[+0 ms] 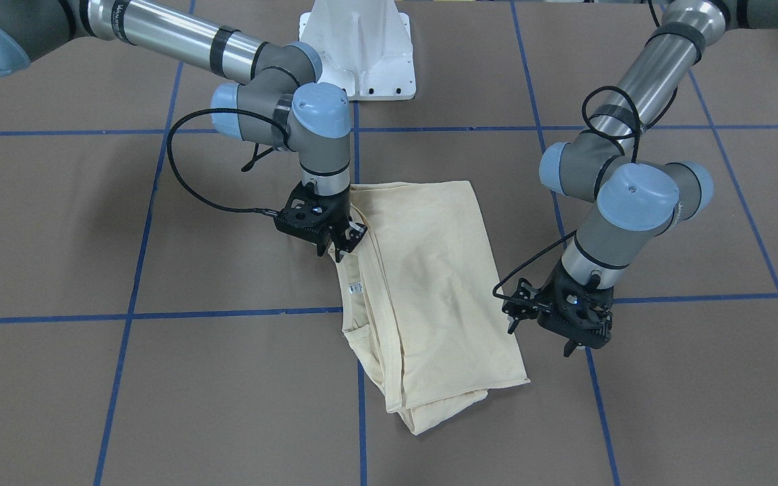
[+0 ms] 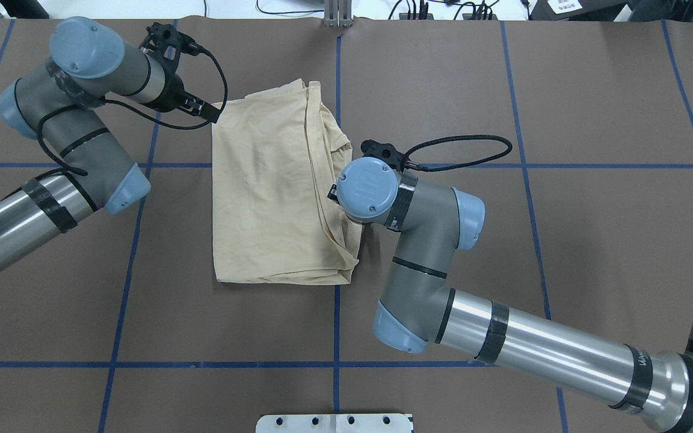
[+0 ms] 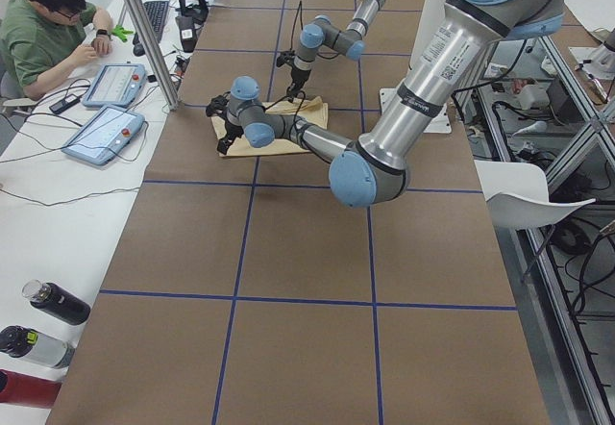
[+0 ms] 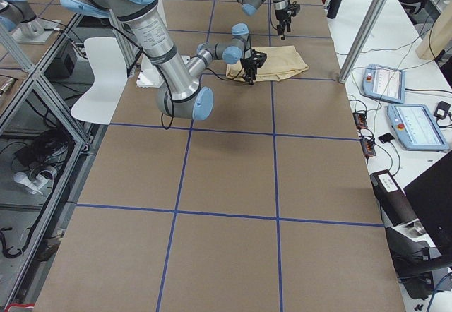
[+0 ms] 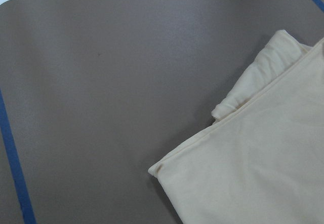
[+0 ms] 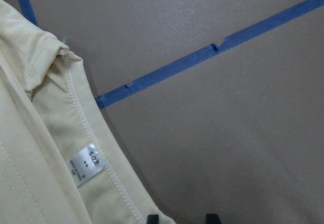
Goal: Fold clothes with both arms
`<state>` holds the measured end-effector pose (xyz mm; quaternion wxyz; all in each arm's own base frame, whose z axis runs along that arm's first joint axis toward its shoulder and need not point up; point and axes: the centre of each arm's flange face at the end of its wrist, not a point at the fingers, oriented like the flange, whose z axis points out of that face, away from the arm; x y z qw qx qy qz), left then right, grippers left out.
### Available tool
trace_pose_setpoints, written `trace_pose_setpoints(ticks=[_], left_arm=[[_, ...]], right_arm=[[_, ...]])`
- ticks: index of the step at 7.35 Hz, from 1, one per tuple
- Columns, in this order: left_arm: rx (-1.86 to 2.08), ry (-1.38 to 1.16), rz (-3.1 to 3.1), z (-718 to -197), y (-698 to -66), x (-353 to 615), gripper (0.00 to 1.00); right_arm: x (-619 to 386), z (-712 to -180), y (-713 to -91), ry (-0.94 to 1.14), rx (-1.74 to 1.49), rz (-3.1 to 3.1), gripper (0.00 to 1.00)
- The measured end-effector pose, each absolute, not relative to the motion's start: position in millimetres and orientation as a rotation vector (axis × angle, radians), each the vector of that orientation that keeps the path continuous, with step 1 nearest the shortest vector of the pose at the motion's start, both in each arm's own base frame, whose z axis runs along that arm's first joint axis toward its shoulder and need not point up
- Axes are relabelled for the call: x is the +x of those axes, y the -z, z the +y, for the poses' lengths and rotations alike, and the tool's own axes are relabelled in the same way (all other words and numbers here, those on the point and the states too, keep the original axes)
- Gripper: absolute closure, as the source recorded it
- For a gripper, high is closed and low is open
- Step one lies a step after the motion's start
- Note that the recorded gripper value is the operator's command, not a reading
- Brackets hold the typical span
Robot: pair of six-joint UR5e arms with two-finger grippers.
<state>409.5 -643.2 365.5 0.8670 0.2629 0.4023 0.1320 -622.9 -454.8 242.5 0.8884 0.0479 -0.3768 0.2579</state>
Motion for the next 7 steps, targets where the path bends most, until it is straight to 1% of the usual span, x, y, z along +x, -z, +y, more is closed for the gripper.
trace_pose_setpoints(ticks=[2, 3, 4, 7], left_arm=[[0.55, -0.276, 0.842, -643, -366, 409, 0.0], [0.55, -0.276, 0.842, -643, -366, 409, 0.0], [0.551, -0.276, 0.842, -643, -366, 409, 0.0], [0.55, -0.276, 0.842, -643, -366, 409, 0.0]], right_arm=[[-624, -450, -239, -0.531, 0.098, -0.79, 0.72], [-625, -447, -238, -0.528, 0.097, -0.791, 0.82], [-626, -445, -239, -0.527, 0.096, -0.789, 1.0], [-611, -433, -239, -0.534, 0.088, -0.793, 1.0]])
